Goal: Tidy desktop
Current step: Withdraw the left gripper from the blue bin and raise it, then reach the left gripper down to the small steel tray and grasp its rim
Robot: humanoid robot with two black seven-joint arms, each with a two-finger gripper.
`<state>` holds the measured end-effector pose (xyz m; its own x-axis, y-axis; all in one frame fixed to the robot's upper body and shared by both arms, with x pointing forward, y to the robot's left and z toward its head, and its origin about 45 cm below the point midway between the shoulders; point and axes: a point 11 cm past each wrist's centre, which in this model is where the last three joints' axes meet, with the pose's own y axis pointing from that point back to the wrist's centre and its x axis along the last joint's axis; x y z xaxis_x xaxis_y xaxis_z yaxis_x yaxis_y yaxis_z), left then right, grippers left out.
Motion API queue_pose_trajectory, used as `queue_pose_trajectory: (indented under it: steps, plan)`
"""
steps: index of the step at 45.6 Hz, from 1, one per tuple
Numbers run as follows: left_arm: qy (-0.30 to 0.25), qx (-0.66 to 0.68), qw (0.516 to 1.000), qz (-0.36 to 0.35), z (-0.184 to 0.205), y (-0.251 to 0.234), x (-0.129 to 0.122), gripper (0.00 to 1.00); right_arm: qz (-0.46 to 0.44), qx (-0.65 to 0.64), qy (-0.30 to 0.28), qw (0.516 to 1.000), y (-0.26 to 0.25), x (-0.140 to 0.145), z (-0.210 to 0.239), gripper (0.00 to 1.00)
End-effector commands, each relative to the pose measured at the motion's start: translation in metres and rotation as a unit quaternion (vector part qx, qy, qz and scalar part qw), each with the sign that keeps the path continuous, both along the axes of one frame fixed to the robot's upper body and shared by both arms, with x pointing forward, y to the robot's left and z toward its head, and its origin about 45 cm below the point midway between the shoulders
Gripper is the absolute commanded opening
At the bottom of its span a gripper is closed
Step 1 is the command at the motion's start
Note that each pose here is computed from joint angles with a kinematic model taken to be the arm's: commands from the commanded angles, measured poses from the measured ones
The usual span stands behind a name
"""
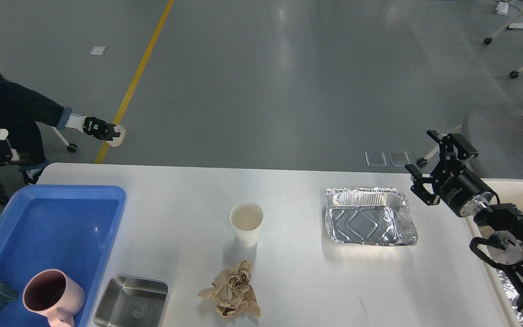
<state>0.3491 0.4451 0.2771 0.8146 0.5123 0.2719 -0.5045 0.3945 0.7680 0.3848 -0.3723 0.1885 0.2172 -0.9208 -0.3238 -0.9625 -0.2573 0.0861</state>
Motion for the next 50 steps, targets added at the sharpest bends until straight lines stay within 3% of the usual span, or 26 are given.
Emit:
queue_pose_trajectory:
  steps: [1, 10, 24, 36, 50]
  plan:
    - [0.043, 0.041, 0.998, -0.033, -0.032, -0.057, 0.024, 0.99, -0.002, -0.005, 0.001, 1.000, -0.005, -0.002, 0.001, 1.00]
    - [0.087, 0.104, 0.989, -0.060, -0.052, -0.098, 0.034, 0.99, -0.006, -0.006, 0.004, 1.000, -0.009, -0.005, -0.002, 1.00]
    - [0.135, 0.161, 0.976, -0.061, -0.073, -0.104, 0.025, 0.99, -0.010, -0.004, 0.005, 1.000, -0.012, -0.008, -0.003, 1.00]
    - [0.169, 0.171, 0.964, -0.117, -0.106, -0.140, 0.010, 0.99, -0.008, -0.002, 0.004, 1.000, -0.010, -0.009, -0.003, 1.00]
    - [0.204, 0.187, 0.952, -0.130, -0.130, -0.138, -0.009, 0.99, -0.016, -0.009, 0.003, 1.000, -0.021, -0.012, 0.000, 1.00]
